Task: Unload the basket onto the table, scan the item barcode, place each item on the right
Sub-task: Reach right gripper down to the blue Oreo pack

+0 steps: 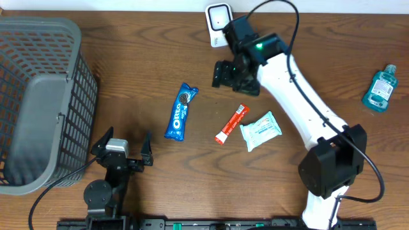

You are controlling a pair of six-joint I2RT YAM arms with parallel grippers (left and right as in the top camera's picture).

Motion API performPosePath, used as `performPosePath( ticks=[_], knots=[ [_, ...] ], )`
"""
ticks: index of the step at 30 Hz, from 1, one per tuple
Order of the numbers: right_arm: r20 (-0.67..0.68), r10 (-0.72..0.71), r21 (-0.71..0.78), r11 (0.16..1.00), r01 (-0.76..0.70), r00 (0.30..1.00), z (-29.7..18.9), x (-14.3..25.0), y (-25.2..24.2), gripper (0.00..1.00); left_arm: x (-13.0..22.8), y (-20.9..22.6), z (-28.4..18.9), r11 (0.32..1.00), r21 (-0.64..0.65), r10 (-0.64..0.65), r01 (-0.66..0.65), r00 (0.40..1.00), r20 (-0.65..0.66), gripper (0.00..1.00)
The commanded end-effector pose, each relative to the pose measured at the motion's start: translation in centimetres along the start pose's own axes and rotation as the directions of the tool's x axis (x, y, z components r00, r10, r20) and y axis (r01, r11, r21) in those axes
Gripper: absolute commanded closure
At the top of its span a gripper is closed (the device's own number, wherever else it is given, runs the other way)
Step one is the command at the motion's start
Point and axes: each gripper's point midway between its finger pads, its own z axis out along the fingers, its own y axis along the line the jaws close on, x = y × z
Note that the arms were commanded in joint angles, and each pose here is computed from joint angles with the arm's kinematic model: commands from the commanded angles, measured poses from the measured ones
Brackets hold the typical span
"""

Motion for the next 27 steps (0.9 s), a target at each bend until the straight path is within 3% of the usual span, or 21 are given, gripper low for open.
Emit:
performPosePath(
  ticks=[1,9,12,23,25,27],
  knots=[
    [-0.034,0.137,0.007,0.991,-0.137,0.990,1.7,2.9,2.3,0.14,1.7,0.5,0.0,1.000,-0.028,0.000,-0.002,0.998,-0.061,0.02],
    [0.010,0.053,-0.100,0.994,-0.051,0.999,6.9,5.0,9.6,0.15,1.8,0.5,0.0,1.000,-0.028,-0.001,-0.001,0.998,-0.069,0.02],
    [-0.004,0.082,-0.093,0.992,-0.082,0.997,10.1,5.2,10.1,0.18,1.8,0.5,0.0,1.000,-0.028,-0.001,-0.001,0.998,-0.069,0.02],
    [0.006,0.111,-0.040,0.993,-0.110,0.994,15.9,5.1,9.5,0.13,1.8,0.5,0.0,1.000,-0.028,-0.001,-0.001,0.998,-0.069,0.02],
    [-0.009,0.113,-0.017,0.993,-0.113,0.994,17.2,5.7,9.1,0.16,1.8,0.5,0.0,1.000,-0.028,-0.001,-0.001,0.998,-0.069,0.02],
    [-0.029,0.109,0.007,0.994,-0.109,0.994,18.3,6.4,8.7,0.31,1.8,0.5,0.0,1.000,-0.028,-0.001,-0.001,0.998,-0.069,0.02]
  ],
)
